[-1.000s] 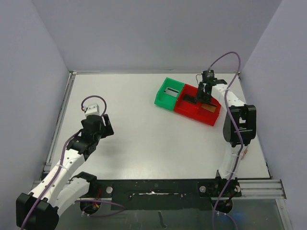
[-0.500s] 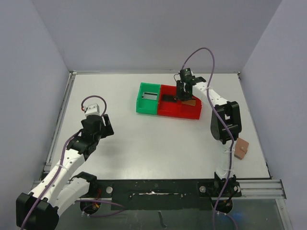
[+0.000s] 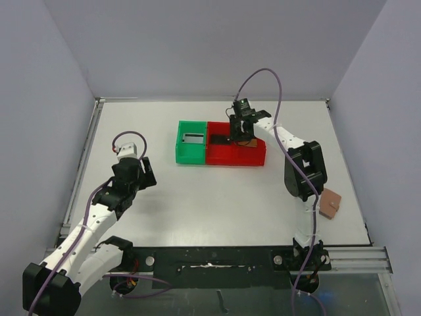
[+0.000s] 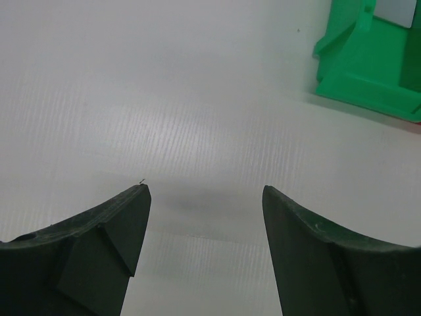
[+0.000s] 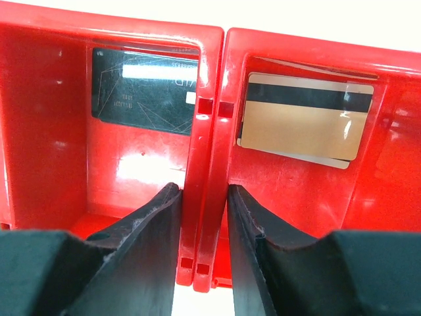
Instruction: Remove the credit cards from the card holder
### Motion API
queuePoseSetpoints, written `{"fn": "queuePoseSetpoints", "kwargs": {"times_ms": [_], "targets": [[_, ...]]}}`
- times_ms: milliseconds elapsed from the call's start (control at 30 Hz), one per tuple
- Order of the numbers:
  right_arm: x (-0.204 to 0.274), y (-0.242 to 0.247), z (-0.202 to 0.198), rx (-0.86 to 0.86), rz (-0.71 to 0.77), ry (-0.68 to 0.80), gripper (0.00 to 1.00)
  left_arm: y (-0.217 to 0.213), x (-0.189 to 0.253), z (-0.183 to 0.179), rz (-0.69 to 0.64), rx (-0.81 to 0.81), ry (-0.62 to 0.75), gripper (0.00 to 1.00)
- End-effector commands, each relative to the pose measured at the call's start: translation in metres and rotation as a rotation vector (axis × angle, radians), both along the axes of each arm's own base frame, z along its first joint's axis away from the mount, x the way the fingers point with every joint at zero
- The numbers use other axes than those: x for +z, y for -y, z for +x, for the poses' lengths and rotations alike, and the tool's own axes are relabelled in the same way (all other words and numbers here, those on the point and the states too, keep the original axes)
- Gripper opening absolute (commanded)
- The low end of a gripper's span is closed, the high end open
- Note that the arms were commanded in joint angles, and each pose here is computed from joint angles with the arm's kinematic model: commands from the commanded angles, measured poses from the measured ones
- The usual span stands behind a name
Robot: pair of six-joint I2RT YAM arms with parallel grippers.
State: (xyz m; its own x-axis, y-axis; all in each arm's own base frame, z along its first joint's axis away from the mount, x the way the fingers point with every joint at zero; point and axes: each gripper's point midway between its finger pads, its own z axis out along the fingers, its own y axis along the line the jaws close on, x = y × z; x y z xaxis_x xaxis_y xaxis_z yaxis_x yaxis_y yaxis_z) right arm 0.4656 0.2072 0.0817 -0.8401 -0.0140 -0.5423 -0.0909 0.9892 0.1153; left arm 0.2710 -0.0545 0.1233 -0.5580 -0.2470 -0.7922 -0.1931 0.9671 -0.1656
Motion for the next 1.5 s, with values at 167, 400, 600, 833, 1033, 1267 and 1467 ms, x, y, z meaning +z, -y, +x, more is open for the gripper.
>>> {"fn": "queuePoseSetpoints", "kwargs": {"times_ms": [167,400,600,833,1033,1267,1467], "targets": [[0.020,-0.031,-0.034,0.020,0.056,0.021,0.32,0.005,0.022,0.014,-0.029,-0.003,0.083,0.67],[0.027,-0.032,-0.044,-0.046,0.074,0.013,0.34,0.007,0.022,0.014,-0.035,-0.011,0.083,0.67],[0.032,-0.034,-0.048,-0.033,0.093,0.030,0.39,0.007,0.023,0.014,-0.036,-0.011,0.088,0.67],[0.090,-0.035,-0.047,0.037,0.157,0.125,0.66,0.009,0.023,0.015,-0.039,-0.016,0.086,0.68],[0.123,0.067,-0.054,-0.242,0.085,0.214,0.70,0.010,0.024,0.014,-0.045,-0.026,0.088,0.70],[0.084,0.272,-0.142,-0.824,0.109,0.182,0.75,0.018,0.026,0.015,-0.082,-0.053,0.100,0.74],[0.057,0.344,-0.222,-1.134,0.010,0.132,0.75,0.022,0.024,0.016,-0.095,-0.073,0.087,0.77]]}}
